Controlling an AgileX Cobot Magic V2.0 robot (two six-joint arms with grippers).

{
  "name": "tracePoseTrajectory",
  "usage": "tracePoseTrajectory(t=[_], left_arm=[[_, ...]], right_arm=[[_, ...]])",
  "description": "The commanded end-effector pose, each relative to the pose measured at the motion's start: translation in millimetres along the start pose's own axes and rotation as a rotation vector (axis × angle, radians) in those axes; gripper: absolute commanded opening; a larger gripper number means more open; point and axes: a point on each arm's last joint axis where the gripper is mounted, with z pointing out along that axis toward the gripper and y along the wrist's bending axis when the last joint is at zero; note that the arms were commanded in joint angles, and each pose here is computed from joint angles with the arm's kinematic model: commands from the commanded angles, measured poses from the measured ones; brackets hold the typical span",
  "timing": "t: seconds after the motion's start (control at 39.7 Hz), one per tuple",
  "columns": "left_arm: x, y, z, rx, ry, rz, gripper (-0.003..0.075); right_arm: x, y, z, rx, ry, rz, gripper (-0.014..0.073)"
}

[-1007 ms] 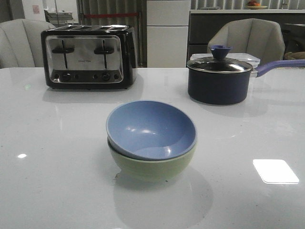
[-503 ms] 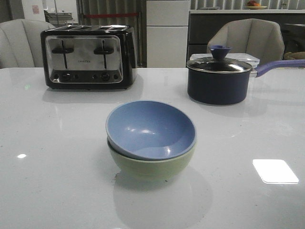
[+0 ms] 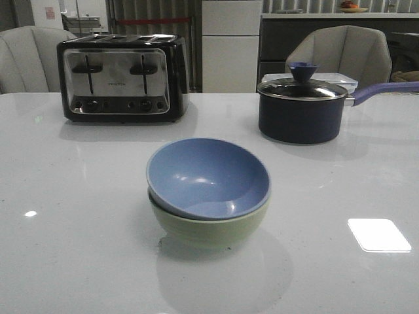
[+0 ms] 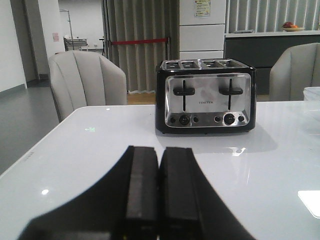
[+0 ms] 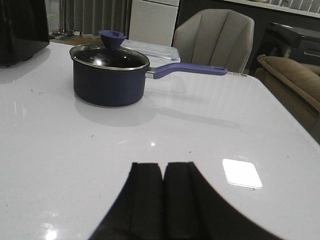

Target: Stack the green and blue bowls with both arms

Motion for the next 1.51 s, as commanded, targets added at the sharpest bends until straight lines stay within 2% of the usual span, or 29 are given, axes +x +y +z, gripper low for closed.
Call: tracePoseTrajectory(t=[0.0, 0.35, 0.53, 0.63, 0.98, 1.18, 1.49], left_arm=[[-7.2, 0.5, -1.9, -0.004, -0.098, -0.011, 0.0097], [-7.2, 0.5, -1.9, -0.004, -0.098, -0.011, 0.0097], [-7.2, 0.5, -1.9, -0.004, -0.098, -0.011, 0.0097], [-7.2, 0.5, -1.9, -0.004, -0.098, -0.011, 0.0097], [-7.2, 0.5, -1.9, -0.004, -0.098, -0.011, 0.0097], [-7.2, 0.5, -1.9, -0.004, -0.098, -0.011, 0.0097], [-7.2, 0.5, -1.9, -0.004, -0.098, -0.011, 0.0097]], right_arm=[[-12.5, -2.5, -2.7, 0.025, -0.146, -0.004, 0.0053], [-13.5, -2.8, -2.7, 0.028, -0.156, -0.004, 0.0053], [-19.6, -2.8, -3.9, 0.020, -0.228, 0.017, 0.0053], [-24.3, -0.6, -5.1, -0.024, -0.282, 0.078, 0.0053], [-23.0, -0.1, -4.9, -0.036, -0.267, 0.111, 0.0053], [-22.9, -0.5, -4.8, -0.026, -0.266, 0.064, 0.0053], [-22.8, -0.8, -4.8, -0.024, -0.265, 0.081, 0.0053]])
